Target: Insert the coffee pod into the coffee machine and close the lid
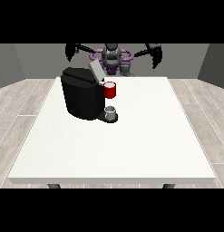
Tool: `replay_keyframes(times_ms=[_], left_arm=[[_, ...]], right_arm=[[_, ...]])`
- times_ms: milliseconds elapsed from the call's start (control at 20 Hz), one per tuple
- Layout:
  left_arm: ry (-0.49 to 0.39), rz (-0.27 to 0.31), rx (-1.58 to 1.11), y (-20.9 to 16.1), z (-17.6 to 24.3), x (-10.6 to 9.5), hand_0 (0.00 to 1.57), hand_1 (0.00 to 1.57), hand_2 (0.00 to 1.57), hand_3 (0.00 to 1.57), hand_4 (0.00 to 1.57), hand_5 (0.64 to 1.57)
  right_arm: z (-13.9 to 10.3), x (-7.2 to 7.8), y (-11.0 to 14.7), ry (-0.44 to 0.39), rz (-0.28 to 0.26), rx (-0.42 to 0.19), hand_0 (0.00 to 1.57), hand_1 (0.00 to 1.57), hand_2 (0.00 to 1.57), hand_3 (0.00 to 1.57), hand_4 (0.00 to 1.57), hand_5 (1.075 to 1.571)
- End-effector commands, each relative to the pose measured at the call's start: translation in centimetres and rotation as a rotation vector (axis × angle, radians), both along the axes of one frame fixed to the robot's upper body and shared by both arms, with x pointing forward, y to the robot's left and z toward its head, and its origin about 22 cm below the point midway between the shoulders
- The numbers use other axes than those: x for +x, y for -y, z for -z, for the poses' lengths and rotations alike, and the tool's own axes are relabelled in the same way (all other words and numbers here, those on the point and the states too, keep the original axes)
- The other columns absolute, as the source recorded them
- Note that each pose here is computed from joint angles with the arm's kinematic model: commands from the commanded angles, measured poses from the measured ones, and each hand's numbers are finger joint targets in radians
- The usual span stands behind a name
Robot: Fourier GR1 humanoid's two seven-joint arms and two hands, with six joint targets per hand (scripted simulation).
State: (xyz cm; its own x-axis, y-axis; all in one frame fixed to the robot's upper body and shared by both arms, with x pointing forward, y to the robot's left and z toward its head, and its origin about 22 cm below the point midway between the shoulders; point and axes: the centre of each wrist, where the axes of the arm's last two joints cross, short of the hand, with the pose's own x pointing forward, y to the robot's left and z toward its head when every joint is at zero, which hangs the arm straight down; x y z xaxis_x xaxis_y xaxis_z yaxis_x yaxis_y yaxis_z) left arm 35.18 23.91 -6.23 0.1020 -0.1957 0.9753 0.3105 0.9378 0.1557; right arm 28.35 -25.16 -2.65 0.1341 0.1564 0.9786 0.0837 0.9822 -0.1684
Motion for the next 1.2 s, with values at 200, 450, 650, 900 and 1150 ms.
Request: replay_keyframes(times_ms=[200, 450, 650, 900, 1150], left_arm=[[-0.008, -0.022, -0.078, 0.6, 0.7, -1.6, 0.0, 0.0, 0.0, 0.0, 0.37, 1.571], [-0.001, 0.032, -0.084, 1.7, -0.1, -2.4, 0.0, 0.0, 0.0, 0.0, 0.36, 1.571], [0.098, -0.018, -0.091, 1.3, -3.1, -1.3, 0.0, 0.0, 0.0, 0.0, 0.37, 1.571], [0.119, 0.012, -0.098, 0.6, -4.6, -1.7, 0.0, 0.0, 0.0, 0.0, 0.36, 1.571], [0.146, -0.032, -0.088, 0.5, -3.9, -4.2, 0.0, 0.0, 0.0, 0.0, 0.26, 1.571]], right_arm=[[-5.6, 2.8, 2.9, 0.108, -0.116, -0.1, 0.0, 0.0, 0.0, 0.0, 0.24, 1.571], [-5.5, 4.4, 3.7, 0.056, -0.011, -0.045, 0.0, 0.0, 0.0, 0.0, 0.0, 1.571], [-7.0, 5.8, 1.9, 0.113, -0.055, 0.009, 0.0, 0.0, 0.0, 0.0, 0.0, 1.571], [-7.4, 7.1, 3.6, 0.086, 0.013, 0.125, 0.0, 0.0, 0.0, 0.0, 0.13, 1.571], [-8.3, 8.0, 2.4, 0.053, -0.086, 0.119, 0.0, 0.0, 0.0, 0.0, 0.07, 1.571]])
